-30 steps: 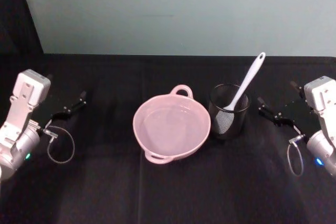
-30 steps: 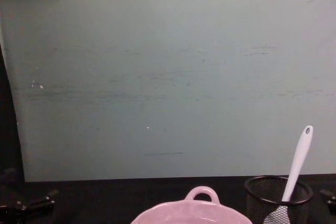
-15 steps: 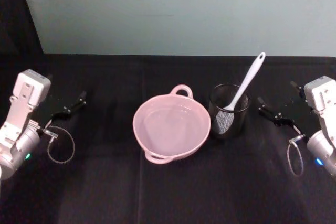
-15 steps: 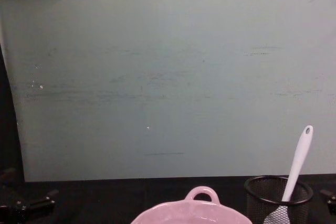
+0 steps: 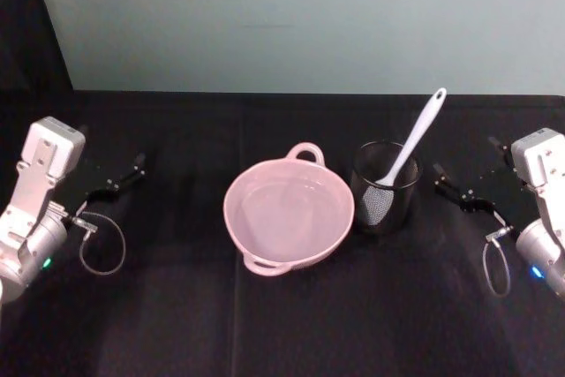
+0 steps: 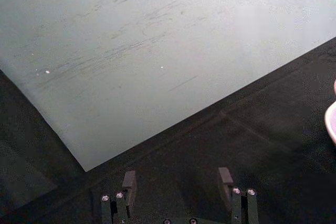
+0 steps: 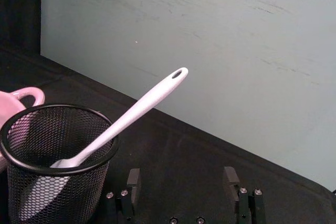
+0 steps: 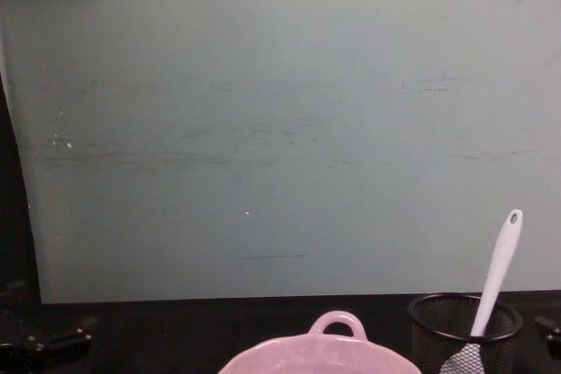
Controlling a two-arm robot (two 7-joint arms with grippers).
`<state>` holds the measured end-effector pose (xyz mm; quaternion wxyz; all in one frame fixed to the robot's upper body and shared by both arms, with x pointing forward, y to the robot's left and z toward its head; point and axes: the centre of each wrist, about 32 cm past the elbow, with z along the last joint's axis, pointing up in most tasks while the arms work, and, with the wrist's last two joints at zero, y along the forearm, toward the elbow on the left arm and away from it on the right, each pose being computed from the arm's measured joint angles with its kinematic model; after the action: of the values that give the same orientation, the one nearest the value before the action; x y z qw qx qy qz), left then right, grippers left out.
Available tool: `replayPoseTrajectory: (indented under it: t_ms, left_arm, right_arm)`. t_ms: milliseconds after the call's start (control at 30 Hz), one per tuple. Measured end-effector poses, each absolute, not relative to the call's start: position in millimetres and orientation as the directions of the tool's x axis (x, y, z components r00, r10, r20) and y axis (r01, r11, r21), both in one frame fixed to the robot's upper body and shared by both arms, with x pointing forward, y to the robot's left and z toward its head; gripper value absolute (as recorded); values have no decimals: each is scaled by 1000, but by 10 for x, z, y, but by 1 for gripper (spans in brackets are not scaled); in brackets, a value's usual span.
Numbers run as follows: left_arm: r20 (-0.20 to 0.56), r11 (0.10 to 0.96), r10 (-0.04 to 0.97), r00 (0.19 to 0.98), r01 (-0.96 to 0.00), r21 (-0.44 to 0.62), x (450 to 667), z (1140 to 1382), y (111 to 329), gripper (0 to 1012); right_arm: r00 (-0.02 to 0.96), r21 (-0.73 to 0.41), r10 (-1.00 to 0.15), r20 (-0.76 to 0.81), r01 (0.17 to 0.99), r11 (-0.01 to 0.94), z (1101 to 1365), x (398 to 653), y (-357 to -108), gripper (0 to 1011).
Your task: Use the one hand to pick up the spoon and stir the clear water in the bowl.
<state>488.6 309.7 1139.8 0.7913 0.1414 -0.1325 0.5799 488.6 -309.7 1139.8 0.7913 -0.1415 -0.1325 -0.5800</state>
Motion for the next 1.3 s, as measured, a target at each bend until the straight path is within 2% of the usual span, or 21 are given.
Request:
replayPoseTrajectory:
  t_ms: [400,633,800,967,1133,1300]
  left_arm:
    - [374,287,880,292,-955,70,4886,11398,3097,1011]
    - [374,287,880,292,-955,70,4886,11398,3097,1011]
    - [374,287,880,292,-955,70,4886,11398,3097,1011]
    - [374,287,880,292,-955,70,4886,11398,3097,1011]
    - [374,287,880,292,-955,70,4886,11398,3096,1011]
    - [374,287,880,292,-955,70,4887,11398,3097,1011]
  right_arm:
    - [283,-58,-894,348,958,281,11426,4820,-3157,1003]
    - [304,-29,-930,205,952,305,11529,4600,-3228,1002]
    - [345,-8,-937,55,938,346,11560,4566,-3239,1003]
    - [393,18,-913,-110,919,393,11566,4659,-3183,1003]
    - [424,61,-845,-326,901,429,11514,4904,-3082,1002]
    - [434,89,-771,-467,890,447,11484,5089,-3000,1003]
